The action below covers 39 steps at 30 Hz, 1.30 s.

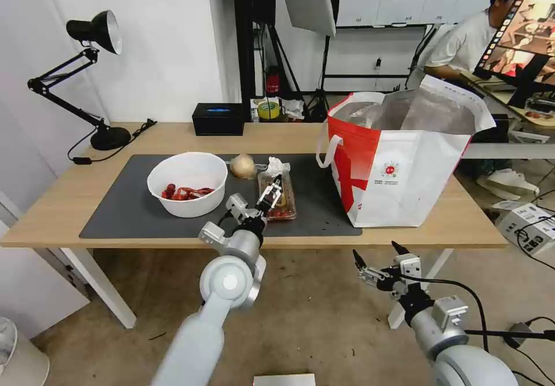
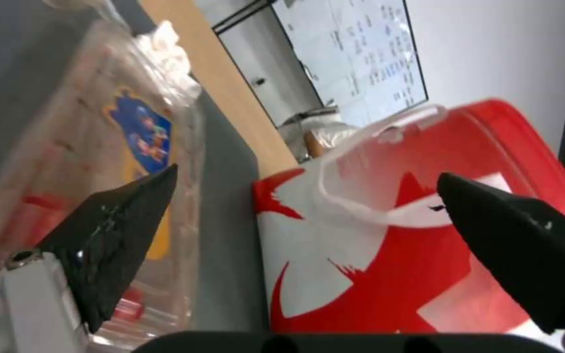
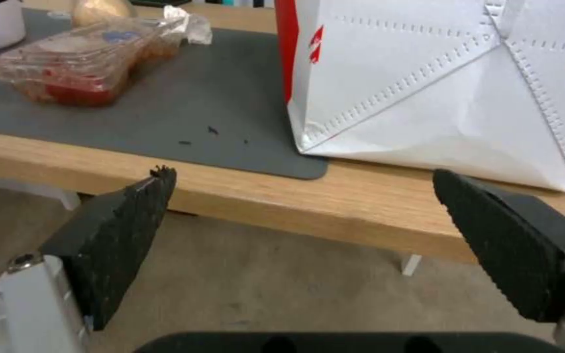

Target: Pick up the trash from the table and place it into the takeout bag.

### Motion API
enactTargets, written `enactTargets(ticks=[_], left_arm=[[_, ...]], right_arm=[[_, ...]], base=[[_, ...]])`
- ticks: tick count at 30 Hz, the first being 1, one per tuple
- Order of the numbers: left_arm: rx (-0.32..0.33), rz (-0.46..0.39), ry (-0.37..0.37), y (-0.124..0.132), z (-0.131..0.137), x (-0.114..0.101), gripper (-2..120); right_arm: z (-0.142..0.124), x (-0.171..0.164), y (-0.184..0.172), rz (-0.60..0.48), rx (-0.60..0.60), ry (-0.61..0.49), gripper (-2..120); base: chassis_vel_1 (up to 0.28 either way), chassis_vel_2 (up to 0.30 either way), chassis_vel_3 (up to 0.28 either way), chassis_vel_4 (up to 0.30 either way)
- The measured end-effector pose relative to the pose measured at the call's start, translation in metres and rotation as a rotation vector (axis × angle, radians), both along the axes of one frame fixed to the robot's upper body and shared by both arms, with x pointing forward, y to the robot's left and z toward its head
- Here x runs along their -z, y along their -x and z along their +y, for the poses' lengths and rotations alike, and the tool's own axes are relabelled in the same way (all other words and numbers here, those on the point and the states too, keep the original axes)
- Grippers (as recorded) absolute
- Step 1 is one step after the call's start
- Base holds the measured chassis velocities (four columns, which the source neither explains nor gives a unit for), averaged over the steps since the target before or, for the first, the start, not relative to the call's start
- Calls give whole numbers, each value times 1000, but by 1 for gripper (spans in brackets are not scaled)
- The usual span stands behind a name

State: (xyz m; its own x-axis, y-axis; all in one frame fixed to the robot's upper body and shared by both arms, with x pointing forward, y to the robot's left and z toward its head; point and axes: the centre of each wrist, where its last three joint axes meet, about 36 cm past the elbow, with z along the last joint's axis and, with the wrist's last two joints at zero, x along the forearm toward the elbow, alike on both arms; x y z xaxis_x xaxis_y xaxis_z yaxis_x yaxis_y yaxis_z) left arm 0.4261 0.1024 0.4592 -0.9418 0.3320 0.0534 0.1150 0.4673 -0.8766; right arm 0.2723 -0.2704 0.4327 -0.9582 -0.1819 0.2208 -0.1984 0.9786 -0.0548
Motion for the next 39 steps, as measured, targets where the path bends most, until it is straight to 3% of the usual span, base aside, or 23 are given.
enactTargets(ticks=[5, 7, 8, 12, 14, 15, 16, 19, 23, 26, 39], left_arm=[[22, -44, -94, -4, -5, 4, 100], [20, -119, -260, -13, -2, 8, 100], [20, -119, -260, -13, -2, 8, 100], [76, -334, -598, -39, 16, 17, 100], [92, -358, -634, -42, 19, 19, 99], [147, -422, -723, -50, 28, 24, 98], [147, -422, -723, -50, 28, 24, 98], [267, -481, -829, -60, 37, 30, 92], [327, -501, -871, -67, 40, 31, 85], [379, -492, -925, -73, 47, 37, 70], [374, -440, -971, -78, 74, 44, 27]], right_arm=[[0, -1, -1, -4, 0, -2, 100], [-1, -1, -2, -6, -1, -2, 100], [-1, -1, -2, -6, -1, -2, 100], [-1, -5, -4, -11, -9, -41, 100], [0, -6, -5, -13, -9, -59, 100], [1, -11, -6, -20, -10, -106, 100], [1, -11, -6, -20, -10, -106, 100], [-2, -21, -7, -32, -4, -215, 100], [-4, -28, -8, -44, 4, -286, 100], [-7, -40, -19, -62, -7, -405, 100], [-14, -61, -58, -38, -57, -668, 100]], base=[[0, 0, 0, 0], [0, 0, 0, 0], [0, 0, 0, 0], [0, 0, 0, 0], [0, 0, 0, 0], [0, 0, 0, 0], [0, 0, 0, 0], [0, 0, 0, 0], [0, 0, 0, 0], [0, 0, 0, 0], [0, 0, 0, 0]])
